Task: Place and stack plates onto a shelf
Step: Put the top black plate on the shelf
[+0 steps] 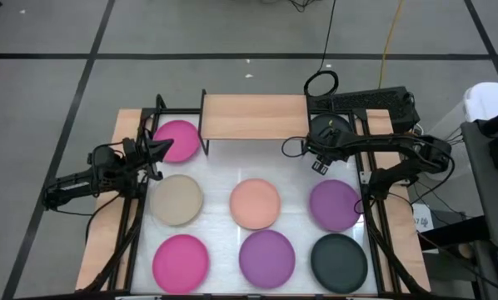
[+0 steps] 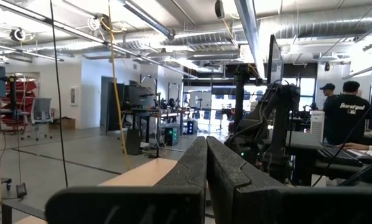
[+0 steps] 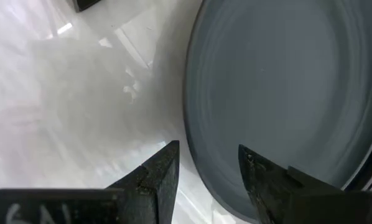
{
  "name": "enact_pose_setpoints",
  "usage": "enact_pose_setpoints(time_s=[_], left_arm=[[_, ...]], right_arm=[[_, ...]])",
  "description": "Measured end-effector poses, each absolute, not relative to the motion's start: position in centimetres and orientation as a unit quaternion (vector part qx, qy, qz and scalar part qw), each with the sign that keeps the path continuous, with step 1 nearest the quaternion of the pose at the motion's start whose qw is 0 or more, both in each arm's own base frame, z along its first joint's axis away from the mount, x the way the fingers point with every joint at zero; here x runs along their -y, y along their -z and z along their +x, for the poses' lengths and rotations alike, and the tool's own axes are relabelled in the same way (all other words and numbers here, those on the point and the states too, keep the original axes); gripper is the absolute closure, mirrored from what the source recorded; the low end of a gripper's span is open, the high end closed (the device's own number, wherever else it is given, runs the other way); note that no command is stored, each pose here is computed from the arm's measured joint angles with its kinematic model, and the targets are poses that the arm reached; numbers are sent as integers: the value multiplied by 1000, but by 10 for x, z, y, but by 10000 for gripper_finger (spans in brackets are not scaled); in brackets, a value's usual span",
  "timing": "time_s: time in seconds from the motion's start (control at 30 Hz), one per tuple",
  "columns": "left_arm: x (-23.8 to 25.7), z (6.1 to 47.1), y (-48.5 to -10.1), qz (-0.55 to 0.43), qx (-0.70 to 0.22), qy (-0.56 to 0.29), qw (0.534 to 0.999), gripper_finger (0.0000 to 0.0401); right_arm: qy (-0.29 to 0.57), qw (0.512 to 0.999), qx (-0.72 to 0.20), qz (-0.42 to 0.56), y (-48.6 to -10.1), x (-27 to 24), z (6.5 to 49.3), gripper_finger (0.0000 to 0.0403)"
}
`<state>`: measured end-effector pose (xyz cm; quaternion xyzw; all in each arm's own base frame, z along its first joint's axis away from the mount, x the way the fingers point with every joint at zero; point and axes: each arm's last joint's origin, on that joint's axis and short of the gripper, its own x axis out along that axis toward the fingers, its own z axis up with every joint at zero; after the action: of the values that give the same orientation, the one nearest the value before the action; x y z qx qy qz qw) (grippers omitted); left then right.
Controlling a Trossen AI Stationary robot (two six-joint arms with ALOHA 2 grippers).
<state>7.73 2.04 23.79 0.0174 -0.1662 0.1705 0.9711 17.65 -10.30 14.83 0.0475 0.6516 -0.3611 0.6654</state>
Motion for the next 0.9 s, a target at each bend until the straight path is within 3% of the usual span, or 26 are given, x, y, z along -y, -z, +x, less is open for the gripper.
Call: enact_pose_setpoints(time_s=[0.4,0.53,0.77,0.9], left_arm=[[-20,77,-238,17,166,-170,971,397],[-20,77,-238,17,166,-170,971,397],[-20,77,-238,17,166,-170,971,397],[-20,77,-238,17,166,-170,971,397]], right_arm=[[368,652,-660,57,-114,96,150,262],[375,657,-650,68,-113,95,148,293],[415,684,-595,81,-127,96,148,385],[443,693,-561,96,-139,94,143,391]])
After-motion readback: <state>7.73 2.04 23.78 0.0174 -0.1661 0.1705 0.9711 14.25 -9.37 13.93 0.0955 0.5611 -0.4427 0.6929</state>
